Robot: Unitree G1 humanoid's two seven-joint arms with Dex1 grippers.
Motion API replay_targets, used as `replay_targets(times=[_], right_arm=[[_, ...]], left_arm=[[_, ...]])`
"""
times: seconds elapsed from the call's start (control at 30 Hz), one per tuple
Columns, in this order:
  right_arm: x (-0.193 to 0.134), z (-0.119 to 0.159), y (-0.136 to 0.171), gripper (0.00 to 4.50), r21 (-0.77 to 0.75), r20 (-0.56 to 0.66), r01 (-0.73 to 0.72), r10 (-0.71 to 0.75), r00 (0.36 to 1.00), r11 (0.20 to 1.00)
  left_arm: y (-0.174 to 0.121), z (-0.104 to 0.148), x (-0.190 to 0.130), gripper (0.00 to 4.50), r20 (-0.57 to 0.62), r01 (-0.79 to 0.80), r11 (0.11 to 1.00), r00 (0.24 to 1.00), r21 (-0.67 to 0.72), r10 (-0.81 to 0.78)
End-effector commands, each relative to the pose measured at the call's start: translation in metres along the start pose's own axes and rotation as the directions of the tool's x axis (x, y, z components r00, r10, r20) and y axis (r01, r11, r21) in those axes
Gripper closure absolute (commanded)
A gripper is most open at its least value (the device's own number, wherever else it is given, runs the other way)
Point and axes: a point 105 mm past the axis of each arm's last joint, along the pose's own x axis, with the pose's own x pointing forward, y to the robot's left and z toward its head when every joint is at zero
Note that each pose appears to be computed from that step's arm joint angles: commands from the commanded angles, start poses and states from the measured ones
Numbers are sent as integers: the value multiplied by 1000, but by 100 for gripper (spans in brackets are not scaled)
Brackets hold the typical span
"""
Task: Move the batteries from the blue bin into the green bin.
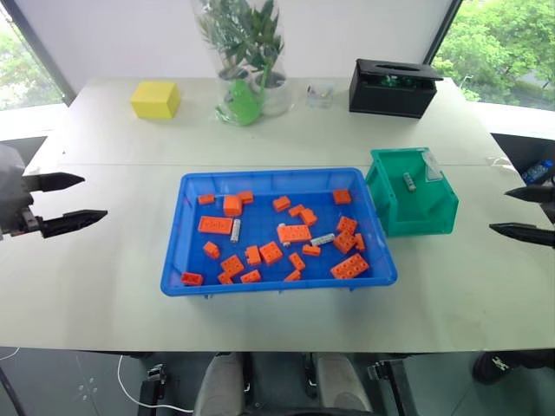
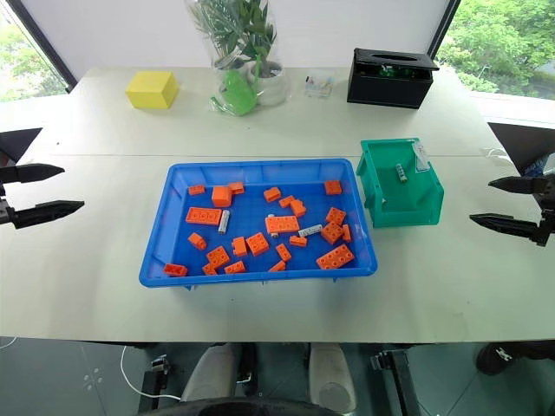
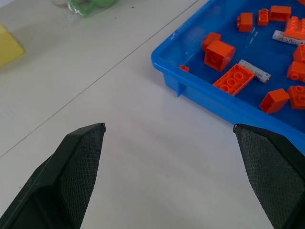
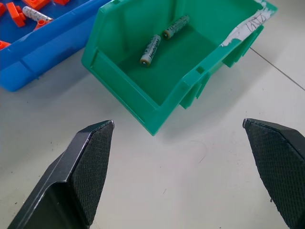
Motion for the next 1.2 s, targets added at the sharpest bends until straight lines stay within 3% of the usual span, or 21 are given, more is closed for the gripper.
replay_targets(times=[0.03,0.83,1.07,1.2], right_arm=[[-6,10,-4,3,-34,26,26,-25,999,999],[-5,18,-10,3,-39,39,62,-61,997,997],[21,97,-12,3,-163,193,23,9,981,986],[61,155,27,3,-283,262,-133,210,942,950]], left_arm=[[2,12,-6,0,35,-21,999,999,45,19],[-2,18,3,0,63,14,1000,998,20,-15],[-66,39,22,0,91,246,966,963,83,-254],[-95,46,35,0,91,351,930,928,112,-361]])
